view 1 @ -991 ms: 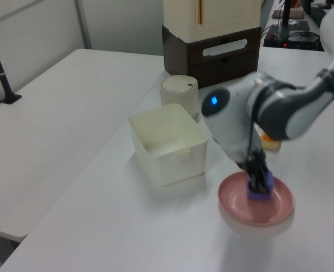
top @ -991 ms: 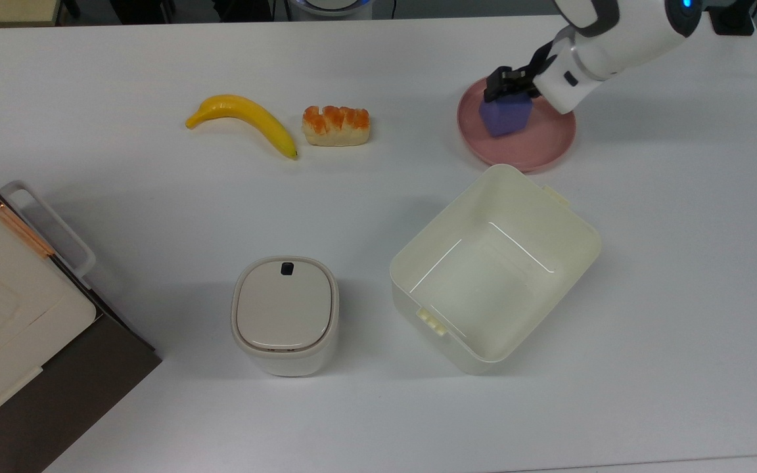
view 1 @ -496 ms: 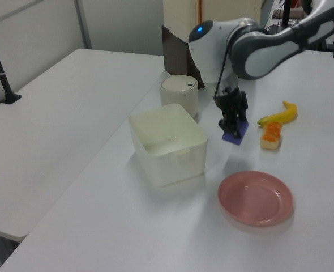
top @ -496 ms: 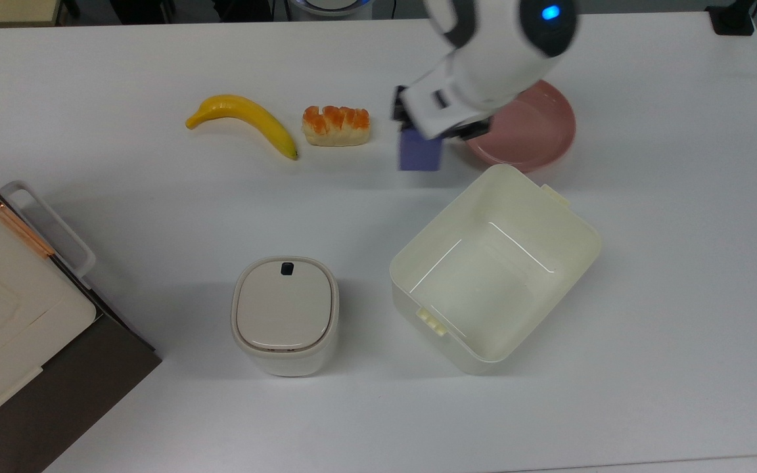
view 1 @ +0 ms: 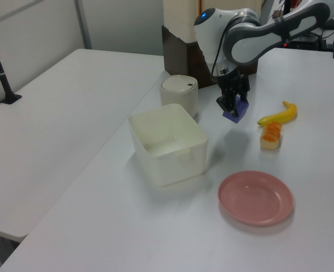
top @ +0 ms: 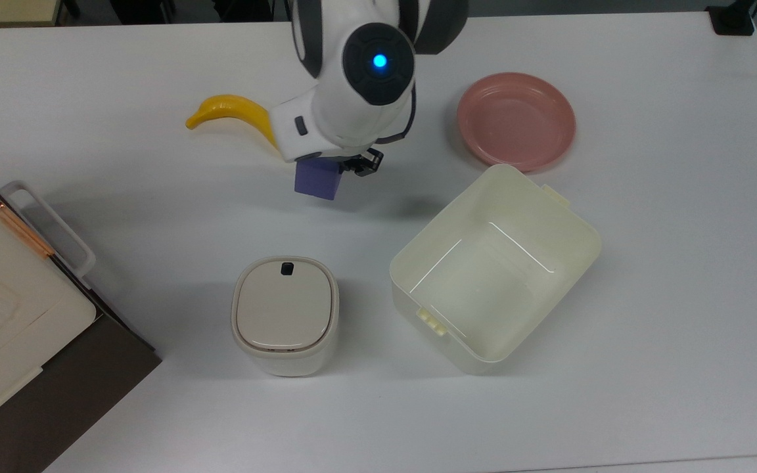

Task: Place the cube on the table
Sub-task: 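Lift the purple cube off the plate toward the sushi toy, then lower the cube onto the table beside the sushi toy and release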

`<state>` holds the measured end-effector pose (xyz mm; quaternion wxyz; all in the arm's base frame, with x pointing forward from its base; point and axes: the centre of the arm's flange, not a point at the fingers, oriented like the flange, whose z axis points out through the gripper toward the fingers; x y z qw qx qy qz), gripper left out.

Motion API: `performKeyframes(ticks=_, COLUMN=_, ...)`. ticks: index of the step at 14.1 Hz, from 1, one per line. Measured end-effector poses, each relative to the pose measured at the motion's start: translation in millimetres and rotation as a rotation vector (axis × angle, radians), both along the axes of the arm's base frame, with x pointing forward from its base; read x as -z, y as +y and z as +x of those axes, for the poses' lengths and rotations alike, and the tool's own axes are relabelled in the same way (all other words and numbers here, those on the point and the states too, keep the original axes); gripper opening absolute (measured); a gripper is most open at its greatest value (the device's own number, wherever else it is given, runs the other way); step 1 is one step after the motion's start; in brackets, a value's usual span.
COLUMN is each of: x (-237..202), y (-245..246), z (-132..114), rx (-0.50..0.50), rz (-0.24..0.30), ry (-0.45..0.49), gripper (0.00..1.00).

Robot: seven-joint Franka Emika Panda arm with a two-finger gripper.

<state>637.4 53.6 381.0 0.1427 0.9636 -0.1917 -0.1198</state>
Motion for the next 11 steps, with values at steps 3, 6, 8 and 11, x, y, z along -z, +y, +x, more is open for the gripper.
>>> performKeyframes(ticks=3, x=4.1, y=1.3, z=-0.1, rx=-0.024, rz=0.002, ry=0.011, gripper=0.98)
performKeyframes(ticks=6, x=0.5, y=2.1, z=0.4, rx=-0.033, rz=-0.011, ry=0.002, gripper=1.00)
performKeyframes(ticks=8, x=-14.6, y=-7.6, z=1.8, rx=-0.028, rz=-0.021, ry=-0.024, gripper=1.00)
performKeyframes(ticks=11, x=-87.5, y=-51.8, z=-3.6, rx=-0.072, rz=0.001, ry=-0.111, gripper=1.00)
